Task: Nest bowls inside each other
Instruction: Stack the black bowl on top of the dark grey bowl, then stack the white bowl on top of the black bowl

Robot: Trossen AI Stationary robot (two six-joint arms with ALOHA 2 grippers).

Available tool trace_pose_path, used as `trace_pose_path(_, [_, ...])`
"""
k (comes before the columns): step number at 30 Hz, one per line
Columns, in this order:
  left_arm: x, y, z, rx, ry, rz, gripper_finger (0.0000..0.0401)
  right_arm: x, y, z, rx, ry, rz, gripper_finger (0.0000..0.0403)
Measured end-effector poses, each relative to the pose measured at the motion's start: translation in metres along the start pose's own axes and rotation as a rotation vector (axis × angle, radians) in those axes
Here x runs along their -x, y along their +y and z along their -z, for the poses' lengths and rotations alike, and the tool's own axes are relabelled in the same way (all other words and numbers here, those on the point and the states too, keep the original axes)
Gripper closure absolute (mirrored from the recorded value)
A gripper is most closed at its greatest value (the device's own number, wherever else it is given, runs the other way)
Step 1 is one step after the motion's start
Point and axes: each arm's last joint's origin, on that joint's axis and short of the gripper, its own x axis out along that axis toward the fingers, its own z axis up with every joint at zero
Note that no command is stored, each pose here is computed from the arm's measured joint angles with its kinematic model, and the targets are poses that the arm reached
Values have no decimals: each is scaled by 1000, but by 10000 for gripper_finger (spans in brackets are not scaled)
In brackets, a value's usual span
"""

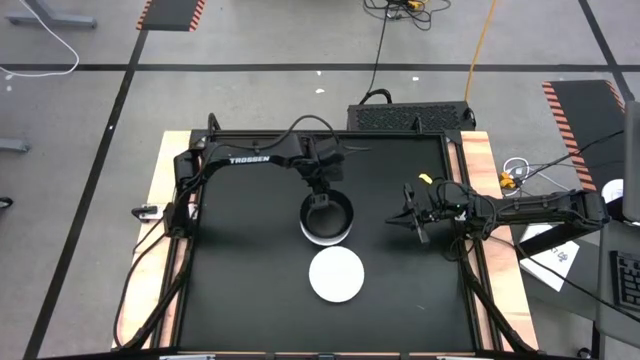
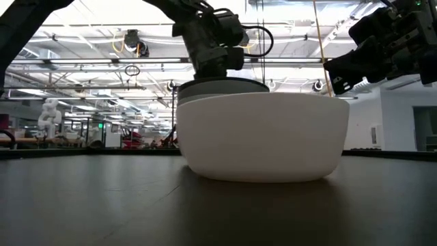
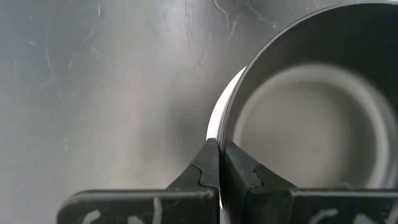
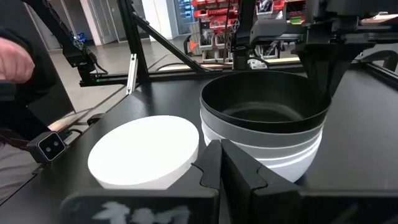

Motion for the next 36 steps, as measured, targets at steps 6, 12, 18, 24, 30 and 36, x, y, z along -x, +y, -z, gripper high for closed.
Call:
trace_pose_path(6, [-2,0,0,9,-17,20,400,0,0,0,-5,0,0,403])
trace_pose_path(12, [-2,0,0,7,-20,27,400,0,0,0,-7,-1,0,403])
trace_pose_path(18, [-3,-3,-2,-24,-32,42,370,0,0,0,-8,0,0,403])
trace_pose_path(24, [-4,-8,-3,-56,-38,43,311,0,0,0,-7,0,0,403])
trace_pose_path(30, [-4,-8,-4,-62,-39,31,244,0,0,0,-8,-1,0,403])
trace_pose_path(36, [2,-8,-4,-85,-46,-2,184,0,0,0,-15,0,0,403])
